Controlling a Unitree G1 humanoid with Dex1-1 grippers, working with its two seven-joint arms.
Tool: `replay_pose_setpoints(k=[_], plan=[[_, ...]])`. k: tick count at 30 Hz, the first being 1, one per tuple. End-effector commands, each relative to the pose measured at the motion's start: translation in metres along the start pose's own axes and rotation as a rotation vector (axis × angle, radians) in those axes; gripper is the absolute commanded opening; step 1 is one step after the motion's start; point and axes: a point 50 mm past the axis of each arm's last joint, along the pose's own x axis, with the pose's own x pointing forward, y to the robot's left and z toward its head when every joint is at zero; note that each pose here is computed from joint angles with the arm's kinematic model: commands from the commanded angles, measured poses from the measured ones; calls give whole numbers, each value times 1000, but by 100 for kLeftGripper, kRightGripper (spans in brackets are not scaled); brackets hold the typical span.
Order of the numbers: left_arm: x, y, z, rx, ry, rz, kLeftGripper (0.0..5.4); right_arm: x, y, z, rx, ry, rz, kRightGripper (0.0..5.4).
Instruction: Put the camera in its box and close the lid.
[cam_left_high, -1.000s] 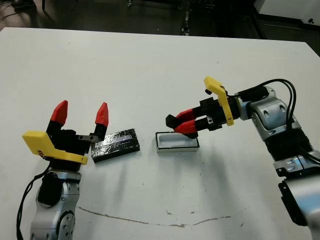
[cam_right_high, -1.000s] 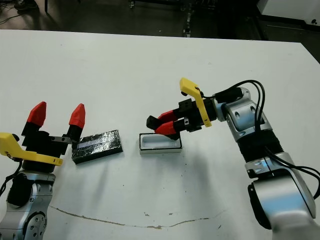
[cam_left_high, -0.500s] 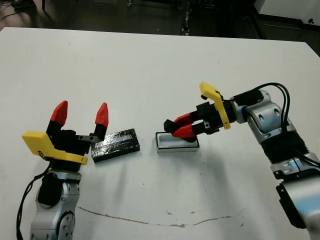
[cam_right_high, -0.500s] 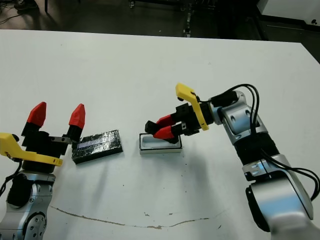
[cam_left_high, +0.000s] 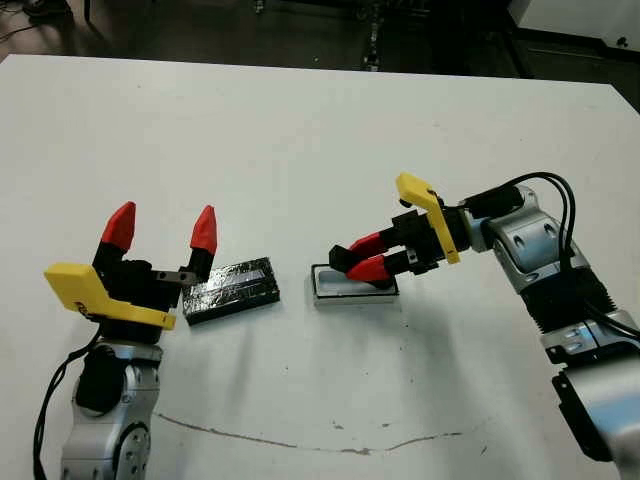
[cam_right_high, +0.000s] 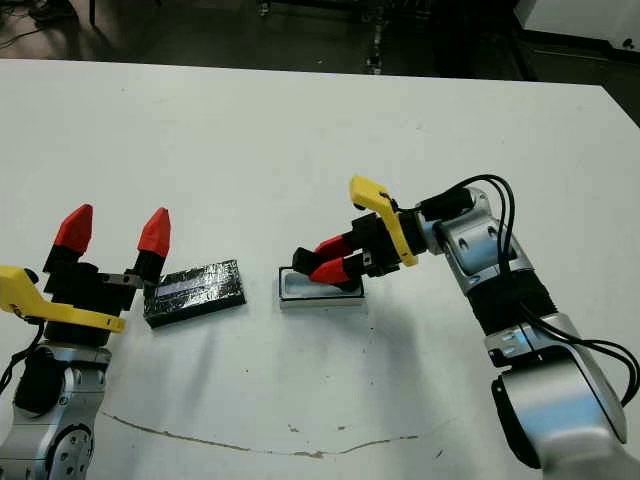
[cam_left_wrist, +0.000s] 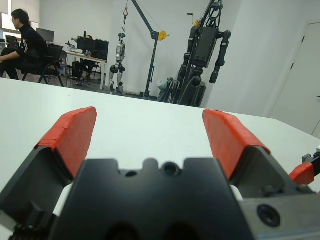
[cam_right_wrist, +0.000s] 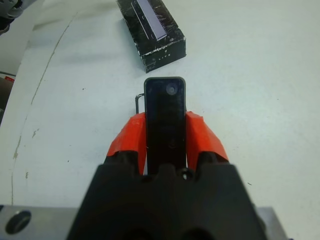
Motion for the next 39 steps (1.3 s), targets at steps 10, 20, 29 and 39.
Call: replay_pose_setpoints(k=[10, 20, 29, 39], plan=[[-3, 1, -1, -3, 13, 2, 540, -1, 1, -7, -23, 40, -17, 166], [-3, 0, -1, 0, 19, 1, 540, -2, 3, -8, -77, 85, -21, 166], [-3, 1, -1, 1, 15, 1, 540, -6, 6, -13, -99, 123, -33, 166], [-2, 1, -1, 2, 15, 3, 540, -10, 6, -14, -105, 146, -52, 166]])
